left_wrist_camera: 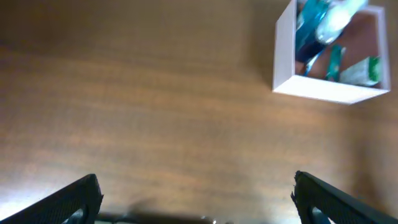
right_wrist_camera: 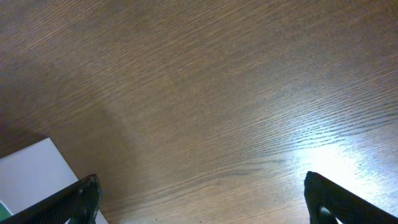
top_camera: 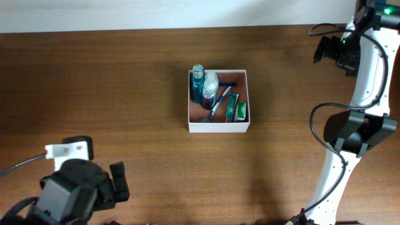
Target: Pack container
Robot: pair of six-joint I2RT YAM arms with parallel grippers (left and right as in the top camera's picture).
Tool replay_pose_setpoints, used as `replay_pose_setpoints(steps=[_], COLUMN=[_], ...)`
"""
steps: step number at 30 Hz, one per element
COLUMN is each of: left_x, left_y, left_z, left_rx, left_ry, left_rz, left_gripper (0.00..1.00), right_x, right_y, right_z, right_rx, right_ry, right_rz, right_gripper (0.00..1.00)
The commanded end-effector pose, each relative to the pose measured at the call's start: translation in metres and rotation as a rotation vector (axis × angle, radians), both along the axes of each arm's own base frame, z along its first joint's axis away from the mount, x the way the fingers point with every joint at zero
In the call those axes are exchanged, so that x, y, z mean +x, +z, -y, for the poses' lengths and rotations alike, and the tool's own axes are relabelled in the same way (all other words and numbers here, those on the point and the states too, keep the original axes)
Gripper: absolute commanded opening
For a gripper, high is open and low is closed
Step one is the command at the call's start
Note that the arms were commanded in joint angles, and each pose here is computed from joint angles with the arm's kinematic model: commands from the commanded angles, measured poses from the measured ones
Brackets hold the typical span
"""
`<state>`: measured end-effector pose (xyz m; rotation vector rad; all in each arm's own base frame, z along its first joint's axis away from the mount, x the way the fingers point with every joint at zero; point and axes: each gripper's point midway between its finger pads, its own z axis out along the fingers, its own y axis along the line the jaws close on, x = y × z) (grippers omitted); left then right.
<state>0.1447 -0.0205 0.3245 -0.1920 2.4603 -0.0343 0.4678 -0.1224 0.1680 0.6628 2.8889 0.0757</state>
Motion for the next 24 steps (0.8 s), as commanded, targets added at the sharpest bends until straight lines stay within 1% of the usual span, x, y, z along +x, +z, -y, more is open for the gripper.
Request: replay_pose_setpoints(steps=[1,7,12,13,15,16,18,21,24], left_x=[-0.001,-0.003,0.008,0.012,0.028,0.042,0.064,0.082,0.094], left_y=[-0.003,-0.004,-0.001,0.0,0.003,0.006,0.001,-0.018,-0.046], left_z=[0.0,0.005,0.008,0.01,0.019,0.025,0.035,0.039,0.036], left_rx=[-0.016,-0.037,-0.024,-0.007,0.043,0.089,0.14,0.147,0.128], left_ry=[0.016,0.0,-0.019,-0.037,-0.126,-0.197,-0.286,-0.32,-0.305], left_rz=[-0.011,-0.022,0.017,0.035,0.094,0.15,0.229,0.276,0.309], left_gripper=[0.99,0.99,0.99,0.99,0.99,0.99,0.99,0.99,0.99], right_x=[-0.003,-0.003,-0.003,-0.003,-0.003,-0.003,-0.003,-0.003,-0.003], right_y=[0.007,0.007,0.007,0.007,0.007,0.007,0.007,0.007,0.007], right_z=[0.001,0.001,0.001,0.001,0.001,0.001,0.001,0.001,0.001], right_rx=[-0.015,-0.015,-0.015,-0.015,-0.015,-0.015,-0.015,-0.015,-0.015], right_ry=[0.006,0.006,0.006,0.006,0.006,0.006,0.006,0.006,0.006], right_rz=[0.004,0.004,0.004,0.004,0.004,0.004,0.004,0.004,0.004], right_gripper=[0.98,0.98,0.98,0.98,0.98,0.98,0.98,0.98,0.98])
